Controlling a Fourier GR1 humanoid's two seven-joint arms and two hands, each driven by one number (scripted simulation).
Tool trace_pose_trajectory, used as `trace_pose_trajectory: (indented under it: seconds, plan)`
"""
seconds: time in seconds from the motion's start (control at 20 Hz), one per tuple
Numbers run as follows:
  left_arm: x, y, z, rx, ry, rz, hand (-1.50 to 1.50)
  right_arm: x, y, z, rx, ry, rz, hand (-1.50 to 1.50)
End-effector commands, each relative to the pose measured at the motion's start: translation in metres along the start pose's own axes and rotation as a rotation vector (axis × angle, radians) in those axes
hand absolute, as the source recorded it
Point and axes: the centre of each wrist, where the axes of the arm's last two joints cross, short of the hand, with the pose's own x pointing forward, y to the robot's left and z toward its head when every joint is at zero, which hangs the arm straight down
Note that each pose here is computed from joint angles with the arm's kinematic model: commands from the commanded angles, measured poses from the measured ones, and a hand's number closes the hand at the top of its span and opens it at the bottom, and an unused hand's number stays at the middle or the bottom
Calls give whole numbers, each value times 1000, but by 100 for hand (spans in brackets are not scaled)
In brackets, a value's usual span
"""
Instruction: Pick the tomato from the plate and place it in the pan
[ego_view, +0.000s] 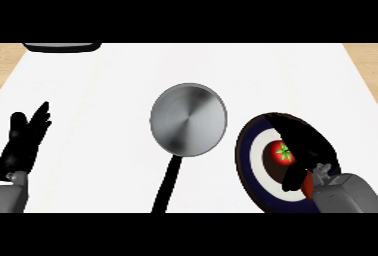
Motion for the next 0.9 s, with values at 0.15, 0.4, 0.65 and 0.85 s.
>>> trace_pose_trajectory:
  seconds: [0.15,0.4,0.65,0.85]
  plan:
    - [-11,-2,-2,-1,14,-2,0,-10,3,-3,14,32,1,-150]
    - [-8,-1,5,10,-5,-6,0,-1,14,-24,25,54,20,-150]
    - [5,-11,6,-8,6,-6,0,-6,3,-31,-74,-5,152,150]
    - [6,-18,-2,6,18,8,0,-6,-5,-29,-105,-6,164,150]
